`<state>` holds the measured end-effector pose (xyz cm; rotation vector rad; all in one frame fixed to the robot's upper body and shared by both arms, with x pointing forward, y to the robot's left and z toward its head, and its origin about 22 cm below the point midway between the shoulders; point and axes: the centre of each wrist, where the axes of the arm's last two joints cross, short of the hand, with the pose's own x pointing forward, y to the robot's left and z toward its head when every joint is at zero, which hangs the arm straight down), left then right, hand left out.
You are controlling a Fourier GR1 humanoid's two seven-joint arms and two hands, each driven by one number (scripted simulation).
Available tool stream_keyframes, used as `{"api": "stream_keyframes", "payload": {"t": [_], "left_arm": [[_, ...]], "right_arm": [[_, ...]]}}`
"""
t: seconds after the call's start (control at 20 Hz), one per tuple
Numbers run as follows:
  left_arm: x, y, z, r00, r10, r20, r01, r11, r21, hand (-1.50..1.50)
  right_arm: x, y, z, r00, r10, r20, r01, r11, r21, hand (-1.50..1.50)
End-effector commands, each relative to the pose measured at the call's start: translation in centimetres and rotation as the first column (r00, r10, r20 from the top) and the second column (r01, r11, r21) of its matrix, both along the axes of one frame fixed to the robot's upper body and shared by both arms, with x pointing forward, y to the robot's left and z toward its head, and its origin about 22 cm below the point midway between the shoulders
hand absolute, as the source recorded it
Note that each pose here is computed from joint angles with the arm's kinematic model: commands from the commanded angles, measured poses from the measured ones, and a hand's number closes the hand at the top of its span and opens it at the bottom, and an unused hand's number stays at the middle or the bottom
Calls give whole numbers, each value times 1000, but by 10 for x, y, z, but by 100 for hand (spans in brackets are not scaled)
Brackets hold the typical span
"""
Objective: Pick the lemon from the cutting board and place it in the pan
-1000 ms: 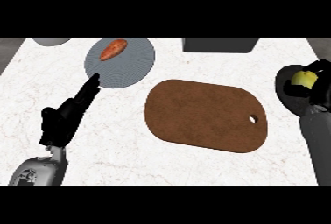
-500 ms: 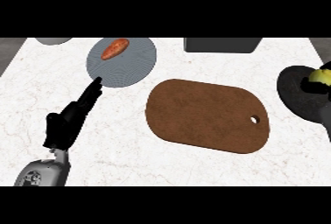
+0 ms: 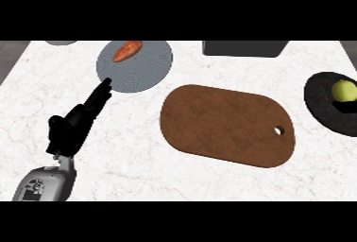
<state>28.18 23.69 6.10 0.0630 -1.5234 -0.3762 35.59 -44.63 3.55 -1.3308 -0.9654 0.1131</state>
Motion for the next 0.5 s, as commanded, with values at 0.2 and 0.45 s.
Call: {"api": "stream_keyframes", "payload": {"t": [0.2, 0.45], "left_arm": [[-5, 9, -7, 1000, -3, -7, 2, 1000, -18, 0], [0, 2, 2, 1000, 5, -7, -5, 1000, -1, 0]], "right_arm": [[-5, -9, 2, 969, 6, 247, -48, 985, 164, -150], [-4, -19, 18, 864, -56, 500, -75, 968, 239, -150]]}}
